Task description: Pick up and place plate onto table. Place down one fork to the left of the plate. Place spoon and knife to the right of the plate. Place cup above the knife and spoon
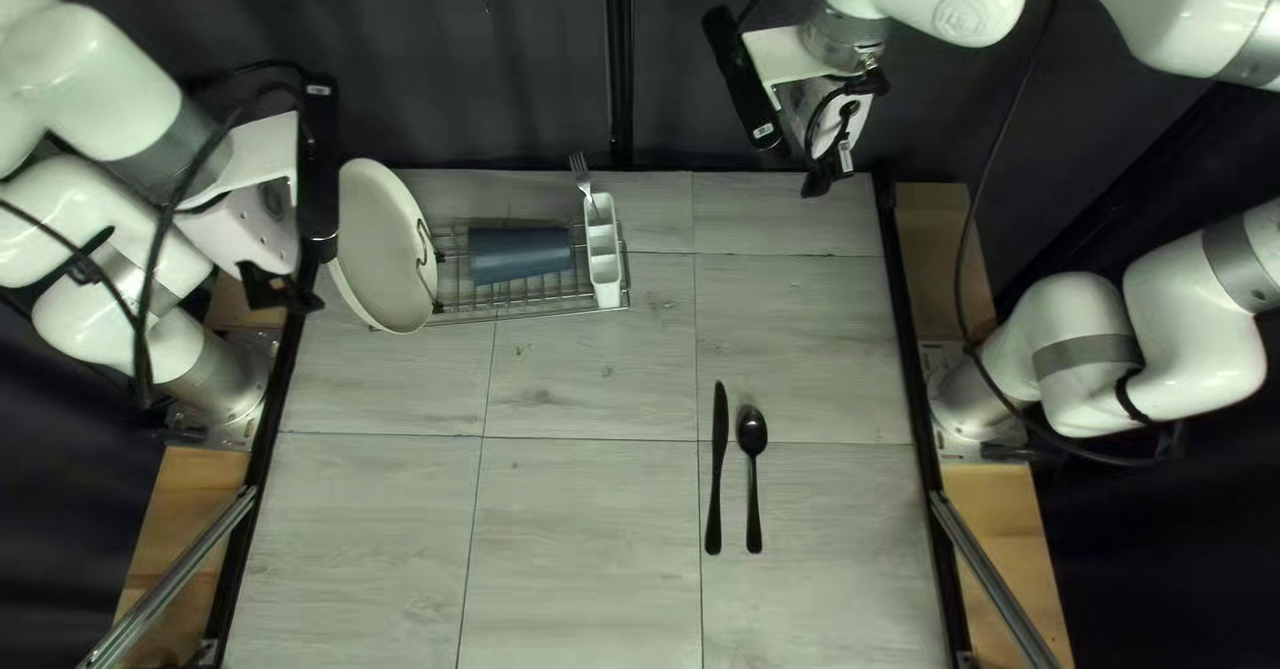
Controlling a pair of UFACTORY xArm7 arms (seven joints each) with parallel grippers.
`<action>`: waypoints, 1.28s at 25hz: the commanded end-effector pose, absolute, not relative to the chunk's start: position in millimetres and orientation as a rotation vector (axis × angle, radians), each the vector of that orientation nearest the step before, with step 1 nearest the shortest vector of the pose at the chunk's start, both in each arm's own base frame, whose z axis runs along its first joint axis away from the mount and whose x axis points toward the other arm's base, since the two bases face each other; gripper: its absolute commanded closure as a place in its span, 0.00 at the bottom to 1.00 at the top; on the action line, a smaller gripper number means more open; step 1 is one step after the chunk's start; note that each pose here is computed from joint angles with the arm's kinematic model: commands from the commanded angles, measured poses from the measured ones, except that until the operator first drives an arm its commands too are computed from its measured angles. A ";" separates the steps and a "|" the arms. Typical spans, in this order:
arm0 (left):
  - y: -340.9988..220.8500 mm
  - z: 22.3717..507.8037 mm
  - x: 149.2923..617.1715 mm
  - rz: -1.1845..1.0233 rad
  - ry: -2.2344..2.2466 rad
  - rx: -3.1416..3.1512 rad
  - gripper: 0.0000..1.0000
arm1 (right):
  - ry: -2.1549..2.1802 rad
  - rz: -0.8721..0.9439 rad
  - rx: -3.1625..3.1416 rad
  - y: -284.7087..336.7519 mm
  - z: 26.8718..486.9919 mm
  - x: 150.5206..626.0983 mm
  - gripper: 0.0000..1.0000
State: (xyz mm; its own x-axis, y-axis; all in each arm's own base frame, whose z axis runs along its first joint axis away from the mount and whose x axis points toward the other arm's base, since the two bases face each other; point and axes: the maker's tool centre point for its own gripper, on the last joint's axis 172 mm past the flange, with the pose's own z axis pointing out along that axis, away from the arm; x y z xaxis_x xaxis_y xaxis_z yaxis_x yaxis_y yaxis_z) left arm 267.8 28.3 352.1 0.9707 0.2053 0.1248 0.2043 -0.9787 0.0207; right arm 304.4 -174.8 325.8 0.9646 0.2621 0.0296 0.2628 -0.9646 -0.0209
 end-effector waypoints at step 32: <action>145.3 278.9 220.7 -0.096 2.214 2.427 0.00 | -0.413 -0.041 -3.089 -174.8 325.8 304.4 0.00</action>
